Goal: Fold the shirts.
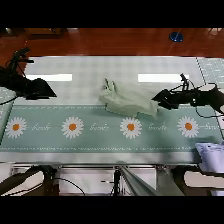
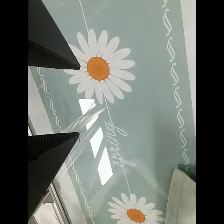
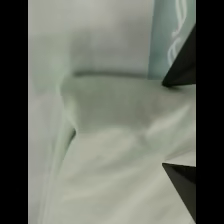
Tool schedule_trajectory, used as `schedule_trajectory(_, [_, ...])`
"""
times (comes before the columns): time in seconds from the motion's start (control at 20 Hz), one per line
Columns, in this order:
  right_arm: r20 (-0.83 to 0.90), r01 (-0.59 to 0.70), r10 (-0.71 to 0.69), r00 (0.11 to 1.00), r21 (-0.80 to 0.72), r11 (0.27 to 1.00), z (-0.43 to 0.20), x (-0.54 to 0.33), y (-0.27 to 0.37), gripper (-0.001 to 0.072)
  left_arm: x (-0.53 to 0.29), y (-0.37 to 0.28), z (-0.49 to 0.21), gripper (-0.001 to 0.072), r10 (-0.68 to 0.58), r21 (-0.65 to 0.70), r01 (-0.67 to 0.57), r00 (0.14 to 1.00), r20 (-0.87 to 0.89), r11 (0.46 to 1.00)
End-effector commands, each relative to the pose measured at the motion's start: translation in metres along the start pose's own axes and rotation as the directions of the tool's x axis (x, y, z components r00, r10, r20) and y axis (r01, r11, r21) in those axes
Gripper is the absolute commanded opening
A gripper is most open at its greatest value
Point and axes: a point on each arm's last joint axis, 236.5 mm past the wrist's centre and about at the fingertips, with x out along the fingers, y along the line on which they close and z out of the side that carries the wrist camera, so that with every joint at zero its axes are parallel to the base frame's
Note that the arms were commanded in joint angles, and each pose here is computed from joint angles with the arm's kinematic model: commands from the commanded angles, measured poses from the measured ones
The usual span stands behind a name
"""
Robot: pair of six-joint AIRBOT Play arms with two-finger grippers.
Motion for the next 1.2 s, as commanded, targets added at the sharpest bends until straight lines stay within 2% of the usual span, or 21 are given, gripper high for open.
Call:
schedule_trajectory(0.0, [-0.041,0.011,-0.011,0.999,0.013,1.000,-0.015,0.034,0.010,0.0542,0.002,-0.004,-0.001,0.0482,-0.002,0.004,0.002,1.000,-0.007,1.000])
schedule_trajectory(0.05, [-0.062,0.013,-0.012,0.998,0.016,1.000,-0.021,0.042,0.011,0.0502,0.002,-0.003,-0.001,0.0483,-0.001,0.004,0.001,1.000,-0.007,1.000])
schedule_trajectory(0.1, [-0.068,0.014,-0.013,0.998,0.016,1.000,-0.023,0.045,0.011,0.0361,0.002,-0.003,-0.001,0.0483,-0.001,0.004,0.001,1.000,-0.007,1.000])
schedule_trajectory(0.15, [-0.062,0.007,-0.006,0.998,0.019,1.000,-0.021,0.045,0.014,0.0104,0.002,-0.003,-0.001,0.0483,-0.001,0.004,0.001,1.000,-0.007,1.000])
schedule_trajectory(0.2, [-0.062,-0.015,0.017,0.998,0.027,1.000,-0.018,0.040,0.019,0.0028,0.002,-0.003,-0.001,0.0483,-0.001,0.004,0.001,1.000,-0.007,1.000])
schedule_trajectory(0.4, [0.025,-0.117,0.119,0.993,-0.089,0.989,0.018,-0.029,0.067,0.0028,0.002,-0.003,0.000,0.0483,0.000,0.020,0.000,1.000,-0.004,1.000])
schedule_trajectory(0.55, [0.198,-0.151,0.184,0.963,-0.169,0.974,0.050,-0.126,0.113,0.0027,0.002,-0.003,0.000,0.0483,0.000,0.026,0.001,1.000,-0.004,1.000])
schedule_trajectory(0.65, [0.334,-0.121,0.181,0.925,-0.193,0.974,0.061,-0.199,0.132,0.0027,0.002,-0.003,0.000,0.0482,-0.001,0.027,0.001,1.000,-0.005,1.000])
schedule_trajectory(0.8, [0.484,0.049,0.027,0.874,-0.142,0.989,0.055,-0.288,0.117,0.0027,0.002,-0.004,-0.001,0.0483,-0.002,0.027,0.002,1.000,-0.008,1.000])
schedule_trajectory(0.9, [0.517,0.144,-0.090,0.851,-0.065,0.987,0.039,-0.326,0.094,0.0027,0.002,-0.004,-0.001,0.0483,-0.002,0.028,0.003,1.000,-0.009,1.000])
schedule_trajectory(1.15, [0.433,0.282,-0.336,0.836,0.186,0.941,-0.021,-0.378,0.022,0.0027,0.002,-0.004,-0.001,0.0483,-0.002,0.054,0.003,1.000,-0.007,0.999])
